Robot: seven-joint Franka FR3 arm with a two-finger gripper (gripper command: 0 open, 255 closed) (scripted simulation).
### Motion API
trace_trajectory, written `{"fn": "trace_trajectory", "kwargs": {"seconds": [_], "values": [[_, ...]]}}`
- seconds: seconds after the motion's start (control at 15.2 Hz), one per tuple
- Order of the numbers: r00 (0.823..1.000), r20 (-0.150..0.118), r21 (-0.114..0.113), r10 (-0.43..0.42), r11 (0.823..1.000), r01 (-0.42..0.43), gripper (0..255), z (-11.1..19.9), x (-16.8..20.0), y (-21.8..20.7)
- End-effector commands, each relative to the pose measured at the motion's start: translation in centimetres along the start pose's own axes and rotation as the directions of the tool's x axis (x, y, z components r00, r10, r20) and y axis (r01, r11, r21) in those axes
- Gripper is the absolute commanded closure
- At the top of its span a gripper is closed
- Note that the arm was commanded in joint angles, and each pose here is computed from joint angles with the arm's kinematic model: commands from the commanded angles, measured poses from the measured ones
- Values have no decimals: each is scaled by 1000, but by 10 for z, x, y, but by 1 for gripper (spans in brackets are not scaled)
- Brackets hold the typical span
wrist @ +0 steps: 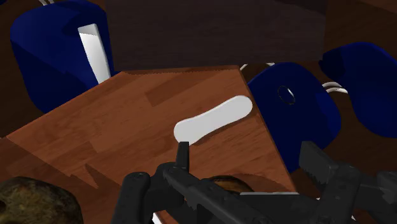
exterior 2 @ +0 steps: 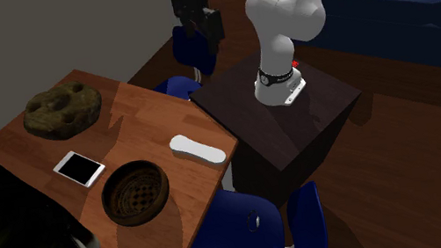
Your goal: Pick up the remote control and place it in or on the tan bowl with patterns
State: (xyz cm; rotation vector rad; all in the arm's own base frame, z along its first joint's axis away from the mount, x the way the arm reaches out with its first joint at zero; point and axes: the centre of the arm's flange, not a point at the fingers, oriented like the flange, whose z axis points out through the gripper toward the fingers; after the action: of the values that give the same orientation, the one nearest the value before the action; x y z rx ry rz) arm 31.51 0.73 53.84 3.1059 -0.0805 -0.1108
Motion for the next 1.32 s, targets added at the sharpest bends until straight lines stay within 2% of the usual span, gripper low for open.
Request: {"fn": "trace_trajectory", "kwargs": {"seconds": [0.0,0.26,0.4,0.59,0.73,0.92,1.25], "values": [[1000,0,0,0,1000,0,0,0,0,0],[989,-6,7,147,989,-147,0,50,13,-5],[976,-9,11,219,976,-219,0,76,20,-7],[945,-12,18,326,945,-325,0,113,31,-9],[919,-14,22,394,919,-394,0,138,39,-10],[870,-16,29,493,870,-493,0,176,50,-11],[764,-18,41,645,764,-644,0,238,70,-9]]}}
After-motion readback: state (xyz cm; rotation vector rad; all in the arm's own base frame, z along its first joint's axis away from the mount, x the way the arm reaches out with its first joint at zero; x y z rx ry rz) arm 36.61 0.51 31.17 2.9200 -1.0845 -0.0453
